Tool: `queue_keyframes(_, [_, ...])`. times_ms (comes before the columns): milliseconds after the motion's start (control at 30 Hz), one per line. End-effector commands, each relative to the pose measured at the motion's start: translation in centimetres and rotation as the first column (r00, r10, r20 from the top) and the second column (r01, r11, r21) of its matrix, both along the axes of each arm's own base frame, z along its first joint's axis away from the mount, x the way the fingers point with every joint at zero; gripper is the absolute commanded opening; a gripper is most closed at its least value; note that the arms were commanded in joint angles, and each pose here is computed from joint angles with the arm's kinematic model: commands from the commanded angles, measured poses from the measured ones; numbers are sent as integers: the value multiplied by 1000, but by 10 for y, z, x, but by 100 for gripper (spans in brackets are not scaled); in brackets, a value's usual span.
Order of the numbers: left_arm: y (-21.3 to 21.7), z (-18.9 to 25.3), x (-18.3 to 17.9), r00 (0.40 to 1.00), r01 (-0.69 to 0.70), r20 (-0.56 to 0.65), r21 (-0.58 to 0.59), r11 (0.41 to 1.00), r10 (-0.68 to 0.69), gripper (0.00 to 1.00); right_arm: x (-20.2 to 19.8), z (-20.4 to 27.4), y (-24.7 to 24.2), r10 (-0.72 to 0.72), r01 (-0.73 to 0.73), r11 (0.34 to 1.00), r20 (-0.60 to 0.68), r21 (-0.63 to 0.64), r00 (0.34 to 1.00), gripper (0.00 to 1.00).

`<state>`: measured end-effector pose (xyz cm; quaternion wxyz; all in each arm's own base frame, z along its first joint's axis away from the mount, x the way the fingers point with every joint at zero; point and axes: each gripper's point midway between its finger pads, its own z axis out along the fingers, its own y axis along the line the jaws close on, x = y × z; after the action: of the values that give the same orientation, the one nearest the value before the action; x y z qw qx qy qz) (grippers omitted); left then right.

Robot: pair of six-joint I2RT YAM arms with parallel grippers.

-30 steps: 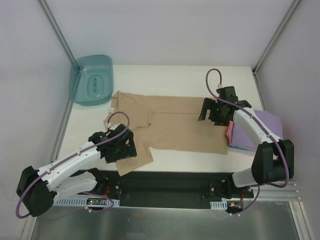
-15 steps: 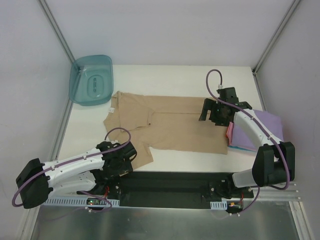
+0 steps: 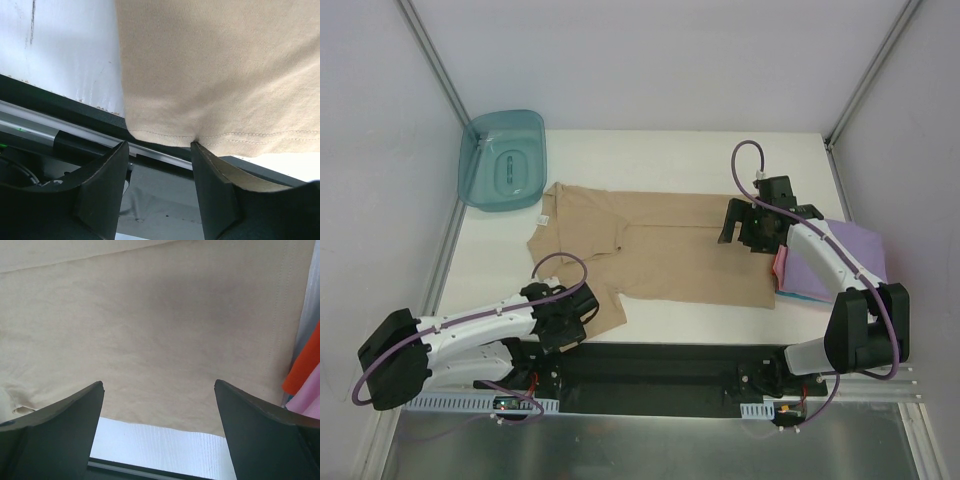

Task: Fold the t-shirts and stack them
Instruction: Grap the side of the flattened tshirt closest away from the robot with both arms

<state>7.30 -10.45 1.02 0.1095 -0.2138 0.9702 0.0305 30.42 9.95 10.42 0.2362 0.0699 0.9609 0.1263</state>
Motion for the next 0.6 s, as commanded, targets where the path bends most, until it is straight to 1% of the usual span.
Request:
queue_keyframes(0, [4,-12,15,995,-61,83,22,998,59,50,4,3,-2,-4,4,1000,28,-16,1000,97])
queue_keyframes(67, [0,-19,19,992,-70,105,-3,998,70,50,4,4,-2,-9,9,1000,28,-13,1000,97])
queue_keyframes(200, [0,-19,28,983,-94,156,-9,996,94,41,1,1,-1,-12,12,1000,23,-6,1000,97])
queue_keyframes(400, [-2,-21,42,965,-123,231,-32,992,127,31,1,1,-1,-20,21,1000,24,-2,999,97])
queue_keyframes(433, [-2,-21,44,963,-124,239,-31,992,128,27,0,1,-2,-21,21,1000,23,-4,1000,97])
queue_keyframes(567, [2,-22,48,955,-134,263,-15,991,134,26,-2,1,-2,-26,26,1000,24,3,999,97])
